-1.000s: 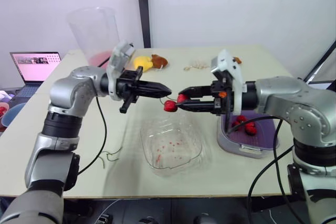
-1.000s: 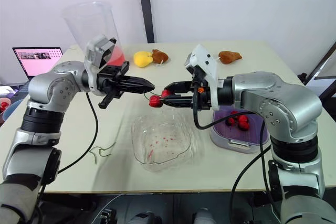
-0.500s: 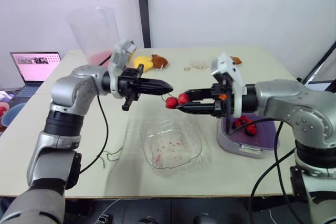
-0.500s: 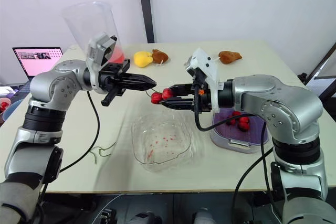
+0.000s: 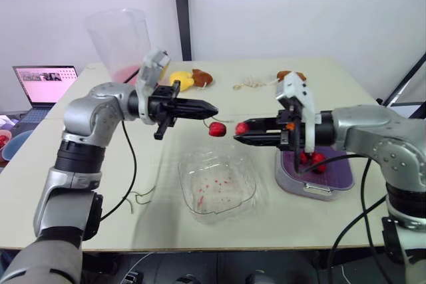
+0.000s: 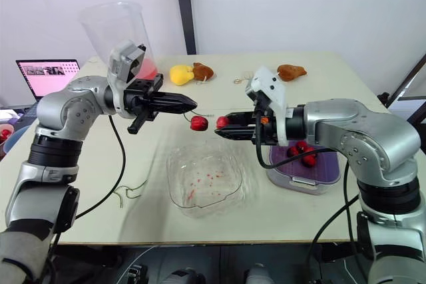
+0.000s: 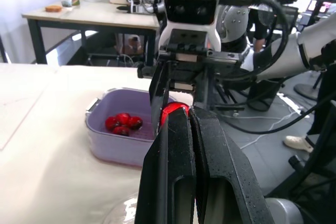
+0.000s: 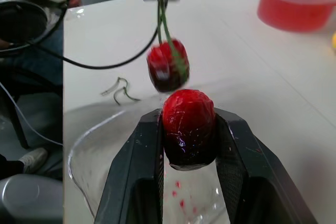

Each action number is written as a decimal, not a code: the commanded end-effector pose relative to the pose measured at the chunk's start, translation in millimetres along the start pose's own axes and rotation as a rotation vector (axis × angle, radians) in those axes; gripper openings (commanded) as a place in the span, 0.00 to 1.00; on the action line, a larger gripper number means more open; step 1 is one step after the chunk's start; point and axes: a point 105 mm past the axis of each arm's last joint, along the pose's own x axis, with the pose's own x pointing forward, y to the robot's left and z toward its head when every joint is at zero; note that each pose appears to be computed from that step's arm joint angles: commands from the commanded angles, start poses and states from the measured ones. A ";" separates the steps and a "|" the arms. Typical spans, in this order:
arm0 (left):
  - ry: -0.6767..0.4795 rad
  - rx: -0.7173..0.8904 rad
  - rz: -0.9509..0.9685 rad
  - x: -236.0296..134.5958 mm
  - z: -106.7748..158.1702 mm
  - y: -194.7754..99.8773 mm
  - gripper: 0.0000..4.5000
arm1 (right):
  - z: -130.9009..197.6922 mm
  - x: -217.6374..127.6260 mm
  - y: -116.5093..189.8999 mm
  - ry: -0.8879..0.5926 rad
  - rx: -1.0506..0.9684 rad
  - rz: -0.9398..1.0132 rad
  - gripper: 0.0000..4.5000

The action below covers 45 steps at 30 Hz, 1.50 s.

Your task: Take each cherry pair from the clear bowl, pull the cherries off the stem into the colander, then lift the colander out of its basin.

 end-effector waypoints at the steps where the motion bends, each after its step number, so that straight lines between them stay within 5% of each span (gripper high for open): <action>1: -0.019 0.045 0.026 -7.0 9.2 -1.7 0.00 | 8.5 -10.4 -1.3 -0.027 -0.038 -0.016 0.31; 5: -0.039 0.049 0.053 -9.4 10.0 -1.1 0.00 | -1.2 -33.7 -13.5 0.028 -0.006 -0.077 0.31; 11: -0.091 0.085 0.186 -16.4 8.9 13.5 0.00 | -49.8 -91.6 -56.6 0.344 -0.039 -0.279 0.31; 14: -0.116 0.098 0.210 -13.4 7.8 16.9 0.00 | -84.9 -96.1 -57.9 0.509 -0.123 -0.225 0.31; 21: -0.117 0.093 0.218 -7.9 1.5 13.1 0.00 | -122.4 -85.7 -61.8 0.568 -0.103 -0.207 0.31; 23: -0.127 0.088 0.224 -6.5 2.3 13.4 0.00 | -129.0 -85.5 -58.0 0.594 -0.102 -0.186 0.43; 29: -0.175 0.068 0.209 -1.7 10.0 11.8 0.00 | -80.8 -92.8 -57.1 0.501 -0.103 -0.186 0.99; 36: -0.207 0.038 0.152 10.5 15.7 9.7 0.00 | 15.4 -51.8 -38.2 0.063 -0.089 -0.055 0.99; 45: -0.207 0.034 0.102 22.6 19.4 7.0 0.00 | 39.5 9.2 -21.3 -0.053 -0.155 0.042 0.99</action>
